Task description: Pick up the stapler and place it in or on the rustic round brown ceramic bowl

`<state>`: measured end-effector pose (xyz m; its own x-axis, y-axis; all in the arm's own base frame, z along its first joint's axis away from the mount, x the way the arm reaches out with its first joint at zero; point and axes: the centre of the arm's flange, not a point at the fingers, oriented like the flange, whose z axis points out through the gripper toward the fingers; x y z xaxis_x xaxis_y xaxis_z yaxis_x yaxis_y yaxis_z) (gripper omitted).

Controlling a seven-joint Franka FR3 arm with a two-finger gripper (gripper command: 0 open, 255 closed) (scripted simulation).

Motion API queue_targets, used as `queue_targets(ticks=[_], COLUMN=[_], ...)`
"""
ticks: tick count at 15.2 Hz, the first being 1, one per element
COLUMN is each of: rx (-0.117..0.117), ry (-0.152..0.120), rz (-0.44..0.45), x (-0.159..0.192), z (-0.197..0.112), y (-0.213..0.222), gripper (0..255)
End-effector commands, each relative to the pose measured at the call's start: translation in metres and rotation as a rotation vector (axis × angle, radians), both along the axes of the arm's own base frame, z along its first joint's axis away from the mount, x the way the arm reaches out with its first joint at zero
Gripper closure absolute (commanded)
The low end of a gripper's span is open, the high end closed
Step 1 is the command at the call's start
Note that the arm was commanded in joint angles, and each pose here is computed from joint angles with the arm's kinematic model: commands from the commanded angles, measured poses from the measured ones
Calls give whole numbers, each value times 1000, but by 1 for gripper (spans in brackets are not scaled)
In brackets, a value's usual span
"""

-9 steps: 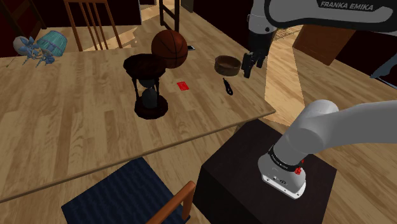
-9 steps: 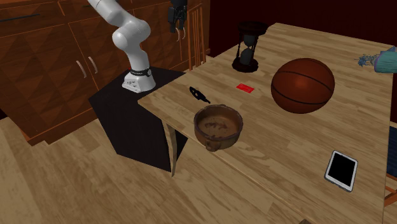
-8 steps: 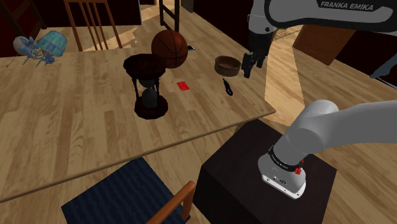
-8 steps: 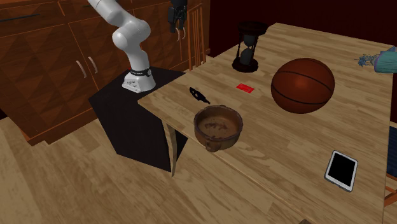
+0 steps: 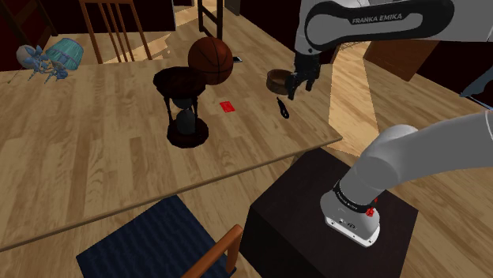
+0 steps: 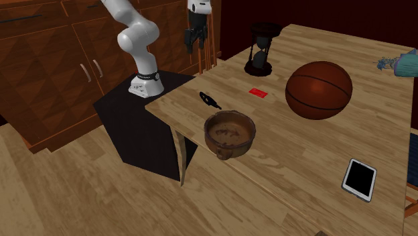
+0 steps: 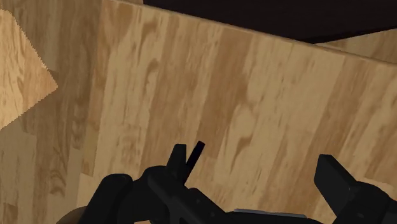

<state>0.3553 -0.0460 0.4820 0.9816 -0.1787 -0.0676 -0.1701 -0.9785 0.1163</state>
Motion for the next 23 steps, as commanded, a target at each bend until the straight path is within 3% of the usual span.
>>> queue_targets(ticks=[1,16,23], rx=[9,76,76], ry=[-15,-107,-107], rz=[-49,-404,-404], x=[13,102,102], z=[-17,-145,-182], y=[-14,-131,-132], gripper=[0,0,0])
